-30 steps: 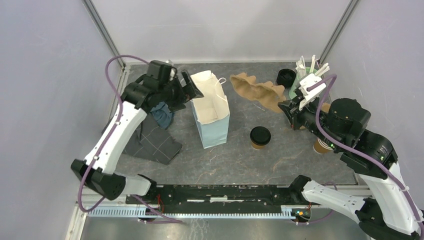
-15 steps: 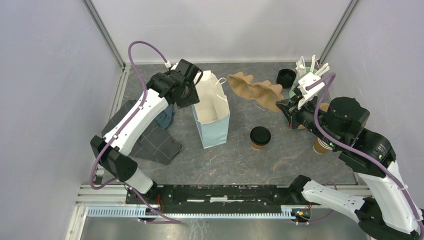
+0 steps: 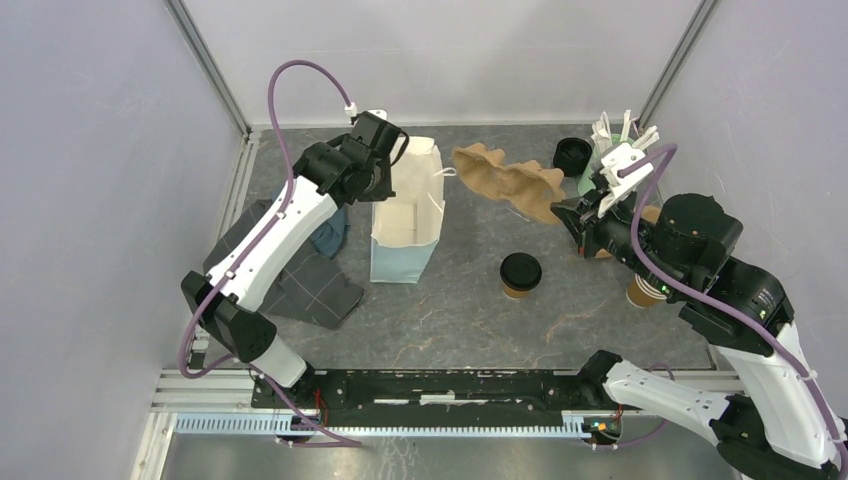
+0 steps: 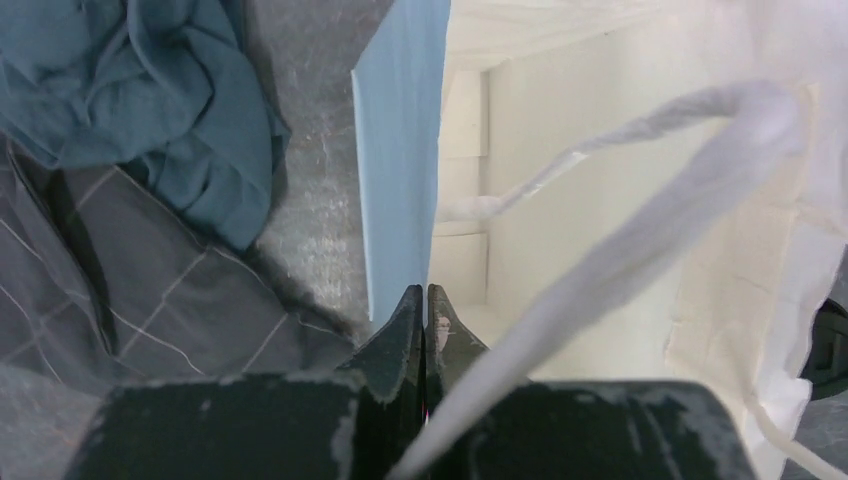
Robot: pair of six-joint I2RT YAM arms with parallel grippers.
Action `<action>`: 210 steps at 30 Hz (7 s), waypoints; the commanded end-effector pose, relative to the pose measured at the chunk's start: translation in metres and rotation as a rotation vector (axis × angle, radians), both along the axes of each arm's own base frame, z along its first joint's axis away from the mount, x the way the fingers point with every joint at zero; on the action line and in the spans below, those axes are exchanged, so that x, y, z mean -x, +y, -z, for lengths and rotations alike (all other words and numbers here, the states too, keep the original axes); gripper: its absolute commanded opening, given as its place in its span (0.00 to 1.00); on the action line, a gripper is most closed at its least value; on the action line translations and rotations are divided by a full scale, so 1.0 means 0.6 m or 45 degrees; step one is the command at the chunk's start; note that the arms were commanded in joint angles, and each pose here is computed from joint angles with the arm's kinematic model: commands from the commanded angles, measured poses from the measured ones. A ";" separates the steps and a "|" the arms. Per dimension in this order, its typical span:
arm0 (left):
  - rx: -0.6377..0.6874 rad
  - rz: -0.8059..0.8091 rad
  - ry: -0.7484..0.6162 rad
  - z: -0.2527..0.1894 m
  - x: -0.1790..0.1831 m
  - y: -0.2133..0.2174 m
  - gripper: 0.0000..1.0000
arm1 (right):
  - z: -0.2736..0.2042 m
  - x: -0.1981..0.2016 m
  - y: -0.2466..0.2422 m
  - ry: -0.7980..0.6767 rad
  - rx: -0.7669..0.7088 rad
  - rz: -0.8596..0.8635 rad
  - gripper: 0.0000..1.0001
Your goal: Pack the takeout coffee
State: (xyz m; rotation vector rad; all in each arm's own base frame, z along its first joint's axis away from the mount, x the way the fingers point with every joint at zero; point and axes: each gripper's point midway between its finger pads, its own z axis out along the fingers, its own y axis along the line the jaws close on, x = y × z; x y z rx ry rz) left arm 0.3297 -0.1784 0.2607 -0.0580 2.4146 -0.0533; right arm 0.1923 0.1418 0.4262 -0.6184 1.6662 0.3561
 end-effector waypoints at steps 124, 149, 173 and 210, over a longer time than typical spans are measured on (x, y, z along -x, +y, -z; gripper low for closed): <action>0.467 1.024 0.020 -0.035 0.192 -0.184 0.02 | 0.252 -0.016 0.259 0.812 0.144 -0.675 0.00; 0.490 0.812 0.070 -0.017 0.114 -0.140 0.02 | 0.133 -0.134 0.166 0.566 0.169 0.000 0.65; 0.558 0.833 0.067 -0.019 0.102 -0.156 0.02 | 0.314 -0.164 0.222 0.829 -0.131 0.194 0.51; 0.621 0.856 0.086 -0.026 0.108 -0.169 0.02 | 0.425 -0.183 0.233 0.777 -0.131 0.408 0.34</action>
